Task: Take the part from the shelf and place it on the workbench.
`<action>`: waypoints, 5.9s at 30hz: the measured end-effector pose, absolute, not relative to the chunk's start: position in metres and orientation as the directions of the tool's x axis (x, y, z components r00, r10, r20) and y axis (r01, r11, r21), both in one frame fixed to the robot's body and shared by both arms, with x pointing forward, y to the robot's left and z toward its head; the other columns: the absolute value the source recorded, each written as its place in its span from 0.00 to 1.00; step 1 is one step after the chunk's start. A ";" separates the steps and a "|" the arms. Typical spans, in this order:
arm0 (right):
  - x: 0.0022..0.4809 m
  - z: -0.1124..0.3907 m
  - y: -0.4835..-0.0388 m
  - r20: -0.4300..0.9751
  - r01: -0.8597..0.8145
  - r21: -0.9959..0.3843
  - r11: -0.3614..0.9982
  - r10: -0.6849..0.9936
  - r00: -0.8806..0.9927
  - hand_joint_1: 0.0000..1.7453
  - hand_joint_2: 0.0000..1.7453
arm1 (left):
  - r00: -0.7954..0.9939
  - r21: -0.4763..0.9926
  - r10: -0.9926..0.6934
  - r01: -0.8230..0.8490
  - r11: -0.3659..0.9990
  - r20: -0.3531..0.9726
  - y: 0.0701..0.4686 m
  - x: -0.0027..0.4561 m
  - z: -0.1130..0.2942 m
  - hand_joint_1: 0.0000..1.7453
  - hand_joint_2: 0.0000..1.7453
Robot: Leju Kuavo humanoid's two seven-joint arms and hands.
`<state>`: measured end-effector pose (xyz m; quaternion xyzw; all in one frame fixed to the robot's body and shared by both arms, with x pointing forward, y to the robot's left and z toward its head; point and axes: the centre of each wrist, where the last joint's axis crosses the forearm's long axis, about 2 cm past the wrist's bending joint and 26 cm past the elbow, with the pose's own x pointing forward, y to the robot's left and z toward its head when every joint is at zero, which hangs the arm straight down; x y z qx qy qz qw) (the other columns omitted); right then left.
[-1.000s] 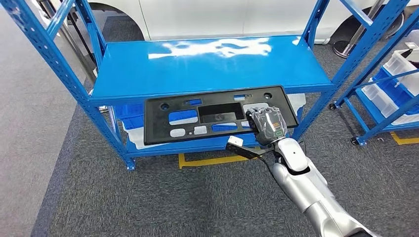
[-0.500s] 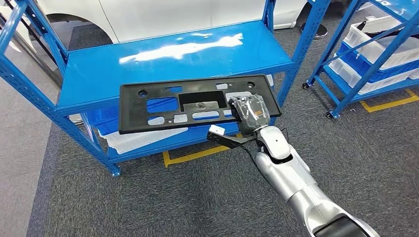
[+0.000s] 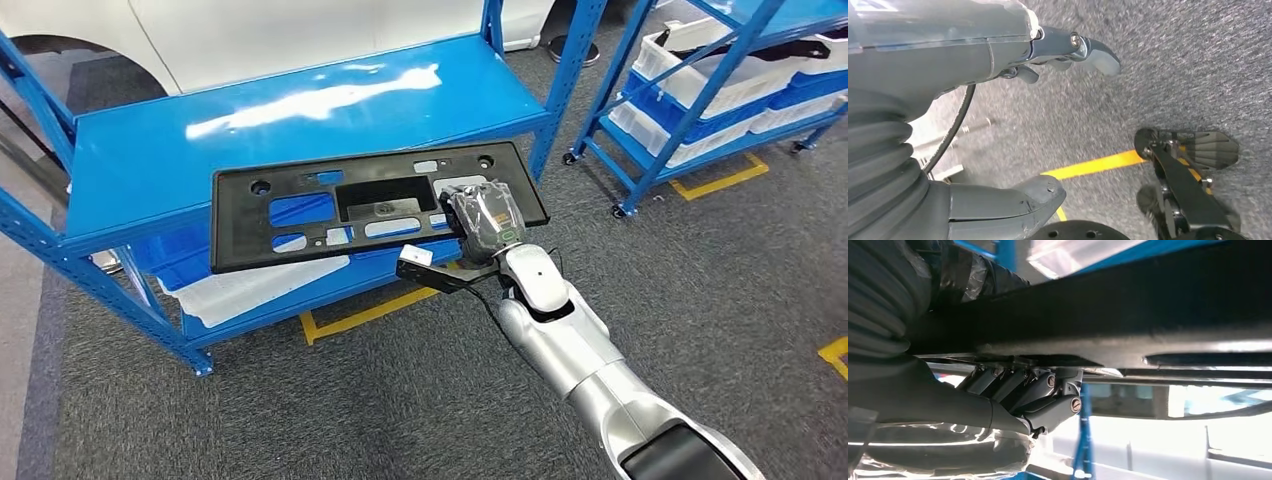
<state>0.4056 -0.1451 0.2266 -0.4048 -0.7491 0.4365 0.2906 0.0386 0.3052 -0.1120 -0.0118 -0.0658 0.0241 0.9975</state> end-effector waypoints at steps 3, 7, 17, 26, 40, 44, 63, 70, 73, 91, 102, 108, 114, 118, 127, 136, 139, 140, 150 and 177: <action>0.406 0.224 -0.152 0.077 0.353 -0.892 0.281 0.866 -0.494 1.00 1.00 | 0.990 -0.026 0.047 -0.043 0.999 0.132 0.305 0.039 -0.112 0.00 1.00; 0.407 0.228 -0.156 0.072 0.368 -0.886 0.282 0.867 -0.492 1.00 1.00 | 0.991 -0.024 0.036 -0.034 0.999 0.126 0.306 0.039 -0.112 0.00 1.00; 0.406 0.227 -0.160 0.070 0.369 -0.887 0.280 0.869 -0.490 1.00 1.00 | 0.993 -0.017 0.031 -0.029 0.999 0.112 0.307 0.037 -0.112 0.00 1.00; 0.403 0.232 -0.163 0.066 0.375 -0.883 0.282 0.865 -0.497 1.00 1.00 | 0.995 -0.001 0.018 -0.018 1.000 0.097 0.308 0.039 -0.112 0.00 1.00; 0.422 0.307 -0.128 0.041 0.417 -0.852 0.316 0.835 -0.549 1.00 1.00 | 0.990 -0.033 -0.092 0.095 0.995 0.104 0.301 0.045 -0.111 0.00 1.00; 0.423 0.316 -0.121 0.037 0.421 -0.849 0.320 0.830 -0.557 1.00 1.00 | 0.987 -0.035 -0.130 0.134 0.990 0.098 0.300 0.044 -0.111 0.00 1.00; 0.406 0.294 -0.128 0.115 0.361 -0.861 0.359 0.828 -0.549 1.00 1.00 | 0.970 0.040 -0.193 0.190 0.981 0.150 0.300 0.045 -0.111 0.00 1.00; 0.408 0.282 -0.206 0.089 0.381 -0.859 0.341 0.833 -0.546 1.00 1.00 | 0.975 0.048 -0.112 0.104 0.993 0.194 0.303 0.051 -0.111 0.00 1.00; 0.403 0.272 -0.245 0.077 0.402 -0.861 0.311 0.862 -0.501 1.00 1.00 | 0.979 0.051 -0.075 0.066 0.997 0.192 0.307 0.044 -0.111 0.00 1.00; 0.357 0.249 -0.379 0.024 0.463 -0.868 0.181 0.946 -0.323 1.00 1.00 | 0.987 0.077 0.141 -0.147 0.986 0.079 0.325 0.030 -0.112 0.00 1.00; 0.345 0.254 -0.428 0.021 0.490 -0.864 0.117 0.980 -0.196 1.00 1.00 | 0.987 0.040 0.118 -0.123 0.992 0.111 0.302 0.034 -0.113 0.00 1.00; 0.338 0.253 -0.443 0.012 0.489 -0.867 0.096 0.985 -0.171 1.00 1.00 | 0.986 0.022 0.109 -0.113 0.993 0.124 0.289 0.031 -0.113 0.00 1.00; 0.335 0.252 -0.449 0.005 0.485 -0.871 0.080 0.988 -0.154 1.00 1.00 | 0.987 0.020 0.091 -0.095 0.995 0.133 0.285 0.031 -0.113 0.00 1.00; 0.332 0.249 -0.451 -0.003 0.476 -0.877 0.068 0.989 -0.147 1.00 1.00 | 0.987 0.008 0.085 -0.087 0.996 0.139 0.281 0.035 -0.112 0.00 1.00; 0.330 0.247 -0.452 -0.005 0.474 -0.878 0.065 0.990 -0.144 1.00 1.00 | 0.988 0.000 0.084 -0.085 0.996 0.131 0.278 0.033 -0.112 0.00 1.00; 0.324 0.246 -0.447 -0.017 0.490 -0.870 0.054 0.990 -0.140 1.00 1.00 | 0.994 -0.001 0.068 -0.069 0.998 0.090 0.277 0.035 -0.112 0.00 1.00; 0.324 0.244 -0.446 -0.008 0.483 -0.874 0.061 0.990 -0.141 1.00 1.00 | 0.995 -0.001 0.065 -0.065 0.998 0.081 0.277 0.033 -0.112 0.00 1.00; 0.323 0.244 -0.446 -0.007 0.480 -0.875 0.063 0.990 -0.142 1.00 1.00 | 0.995 -0.001 0.065 -0.065 0.998 0.078 0.277 0.033 -0.113 0.00 1.00; 0.326 0.246 -0.444 -0.001 0.481 -0.874 0.073 0.988 -0.151 1.00 1.00 | 0.994 -0.004 0.070 -0.070 0.998 0.086 0.278 0.038 -0.112 0.00 1.00; 0.328 0.250 -0.447 0.007 0.496 -0.866 0.071 0.992 -0.129 1.00 1.00 | 0.995 -0.006 0.071 -0.070 0.998 0.071 0.283 0.037 -0.112 0.00 1.00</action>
